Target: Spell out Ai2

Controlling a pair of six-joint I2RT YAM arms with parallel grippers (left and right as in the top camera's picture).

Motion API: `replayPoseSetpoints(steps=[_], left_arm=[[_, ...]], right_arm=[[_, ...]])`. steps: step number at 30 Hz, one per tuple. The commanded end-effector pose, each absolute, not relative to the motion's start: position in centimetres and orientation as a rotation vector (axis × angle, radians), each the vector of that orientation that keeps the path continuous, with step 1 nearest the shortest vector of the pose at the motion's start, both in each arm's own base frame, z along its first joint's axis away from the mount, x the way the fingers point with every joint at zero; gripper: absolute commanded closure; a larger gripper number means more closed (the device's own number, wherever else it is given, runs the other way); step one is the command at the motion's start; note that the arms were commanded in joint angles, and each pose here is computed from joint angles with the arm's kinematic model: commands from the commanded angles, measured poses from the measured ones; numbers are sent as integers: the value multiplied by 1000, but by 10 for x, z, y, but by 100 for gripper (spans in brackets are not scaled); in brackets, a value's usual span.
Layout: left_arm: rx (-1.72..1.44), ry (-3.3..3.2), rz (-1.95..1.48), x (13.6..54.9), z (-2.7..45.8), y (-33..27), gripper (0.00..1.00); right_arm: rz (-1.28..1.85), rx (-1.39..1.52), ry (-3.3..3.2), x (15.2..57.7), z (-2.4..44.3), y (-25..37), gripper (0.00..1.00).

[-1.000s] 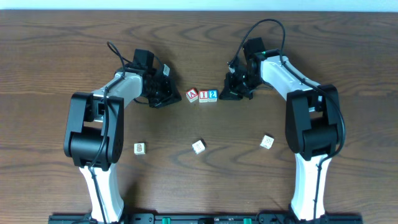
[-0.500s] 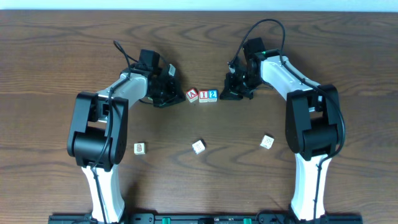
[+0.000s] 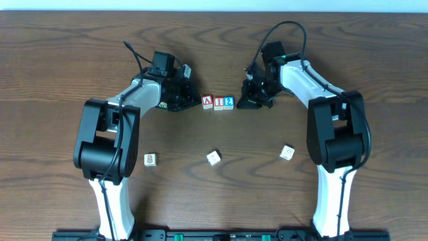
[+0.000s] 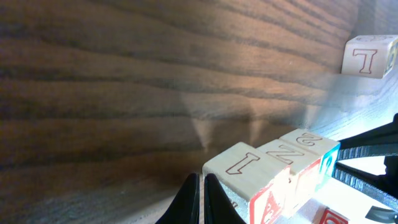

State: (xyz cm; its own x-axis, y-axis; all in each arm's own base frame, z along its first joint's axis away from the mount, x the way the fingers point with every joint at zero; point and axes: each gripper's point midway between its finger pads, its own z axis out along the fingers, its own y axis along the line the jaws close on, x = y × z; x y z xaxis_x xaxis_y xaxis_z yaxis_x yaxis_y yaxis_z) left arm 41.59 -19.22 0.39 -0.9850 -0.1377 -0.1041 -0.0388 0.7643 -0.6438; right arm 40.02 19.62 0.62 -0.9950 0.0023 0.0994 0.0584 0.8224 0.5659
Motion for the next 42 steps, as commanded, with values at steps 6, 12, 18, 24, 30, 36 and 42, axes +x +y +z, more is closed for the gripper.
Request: replayPoseSetpoints(steps=[6,12,18,24,30,36,42], left_arm=[[-159,2796,-1014,420,5,-193,94],[-156,2791,-1032,420,6,-195,94],[-159,2790,-1043,420,7,-196,94],[-153,2788,-1068,418,9,-198,94],[-140,2787,-1081,417,10,-202,94],[-138,2788,-1081,417,9,-203,94],[-159,2814,-1050,414,5,-198,94]], right_arm=[[-918,1,-2922,398,14,200,99],[-928,8,-2934,402,14,201,99],[-941,38,-2947,404,14,208,99],[-948,63,-2954,404,15,214,99],[-948,64,-2954,404,15,214,99],[-948,64,-2955,404,15,214,99],[-933,58,-2963,405,14,211,99]])
